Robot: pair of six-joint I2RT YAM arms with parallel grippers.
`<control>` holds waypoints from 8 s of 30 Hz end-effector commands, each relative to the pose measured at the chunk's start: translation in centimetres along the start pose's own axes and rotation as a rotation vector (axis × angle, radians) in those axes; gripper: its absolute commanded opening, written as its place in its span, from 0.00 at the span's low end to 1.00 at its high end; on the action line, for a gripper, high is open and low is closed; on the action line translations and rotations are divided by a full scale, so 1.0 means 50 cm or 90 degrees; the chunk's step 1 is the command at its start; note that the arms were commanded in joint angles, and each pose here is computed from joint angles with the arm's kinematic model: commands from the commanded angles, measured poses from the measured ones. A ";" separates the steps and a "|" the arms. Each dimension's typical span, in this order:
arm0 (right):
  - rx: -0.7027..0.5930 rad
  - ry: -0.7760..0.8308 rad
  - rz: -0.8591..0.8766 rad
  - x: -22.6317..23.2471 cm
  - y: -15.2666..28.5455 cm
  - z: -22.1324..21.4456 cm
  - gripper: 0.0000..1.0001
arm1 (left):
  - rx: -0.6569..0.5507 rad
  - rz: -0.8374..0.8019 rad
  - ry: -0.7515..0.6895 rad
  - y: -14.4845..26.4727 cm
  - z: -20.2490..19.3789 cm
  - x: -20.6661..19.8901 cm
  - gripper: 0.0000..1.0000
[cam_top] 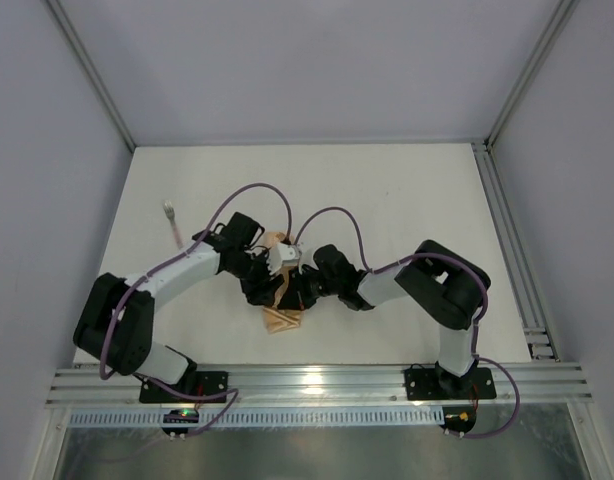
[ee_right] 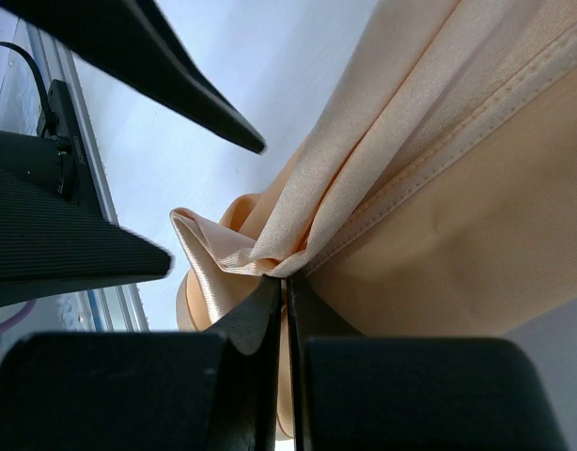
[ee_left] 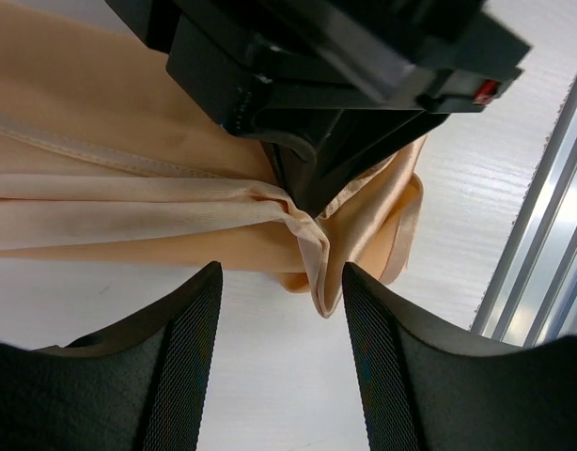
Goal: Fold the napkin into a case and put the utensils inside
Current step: Stuff the top corner of the smaller-rectangle-folded napkin at the center of the board.
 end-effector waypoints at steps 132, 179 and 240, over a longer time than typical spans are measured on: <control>0.131 0.024 0.067 0.017 0.033 -0.036 0.03 | 0.018 -0.106 -0.178 -0.028 -0.003 -0.059 0.00; 0.167 0.069 0.094 0.010 0.024 -0.037 0.09 | -0.086 0.109 0.180 -0.024 0.033 0.135 0.59; 0.024 0.064 0.015 0.031 0.045 -0.033 0.04 | -0.021 0.073 0.205 -0.053 0.049 0.101 0.19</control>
Point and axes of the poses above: each gripper's point midway between its finger pads, its own y axis back along the fingers, its own x axis along the line the jaws close on, z = x × y, the point moved 6 cm from there along y, back along the fingers, and after that the axes turned 2 degrees about y, right-handed, at the moved point
